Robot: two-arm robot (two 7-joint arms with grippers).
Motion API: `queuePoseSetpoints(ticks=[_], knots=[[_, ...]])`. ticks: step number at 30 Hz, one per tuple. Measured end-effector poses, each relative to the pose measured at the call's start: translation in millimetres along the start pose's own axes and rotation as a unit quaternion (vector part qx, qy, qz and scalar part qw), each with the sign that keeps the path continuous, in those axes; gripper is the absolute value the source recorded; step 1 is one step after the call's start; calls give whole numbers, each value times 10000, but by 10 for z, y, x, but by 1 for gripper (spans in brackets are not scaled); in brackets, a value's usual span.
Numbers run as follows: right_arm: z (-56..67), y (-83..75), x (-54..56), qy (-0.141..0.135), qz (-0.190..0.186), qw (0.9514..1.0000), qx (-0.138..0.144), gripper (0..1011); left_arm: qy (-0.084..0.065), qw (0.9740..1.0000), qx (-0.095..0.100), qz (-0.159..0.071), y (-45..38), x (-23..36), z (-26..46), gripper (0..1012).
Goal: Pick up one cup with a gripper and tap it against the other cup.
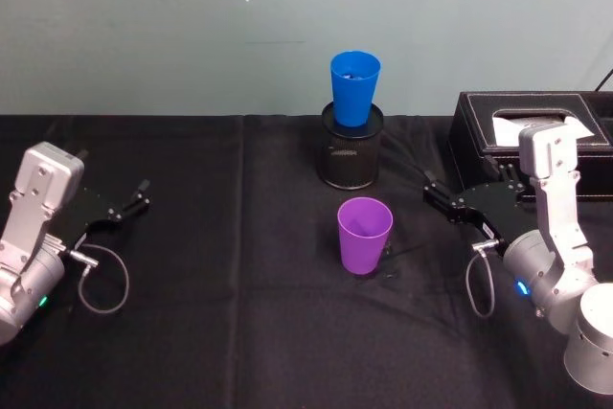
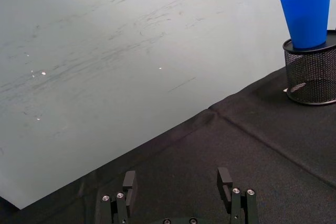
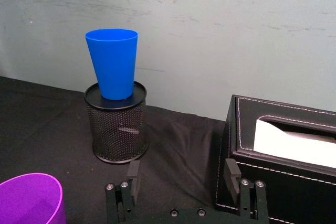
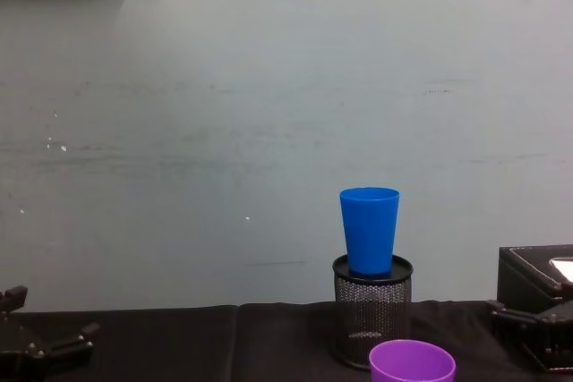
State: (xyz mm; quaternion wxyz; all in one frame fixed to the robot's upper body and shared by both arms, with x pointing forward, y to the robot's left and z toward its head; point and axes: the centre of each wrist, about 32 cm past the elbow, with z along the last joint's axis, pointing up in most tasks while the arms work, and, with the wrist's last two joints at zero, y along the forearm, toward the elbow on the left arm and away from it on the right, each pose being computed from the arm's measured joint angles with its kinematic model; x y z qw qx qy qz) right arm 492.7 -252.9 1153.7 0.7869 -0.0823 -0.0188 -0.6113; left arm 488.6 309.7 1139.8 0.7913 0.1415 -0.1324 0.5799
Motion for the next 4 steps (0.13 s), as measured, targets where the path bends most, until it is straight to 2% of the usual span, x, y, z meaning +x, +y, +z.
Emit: queuePoseSetpoints(ticks=[4], knots=[[0, 0, 0, 0, 3, 10000, -1, 1004, 0, 10000, 0, 0, 0, 0, 0, 1000]])
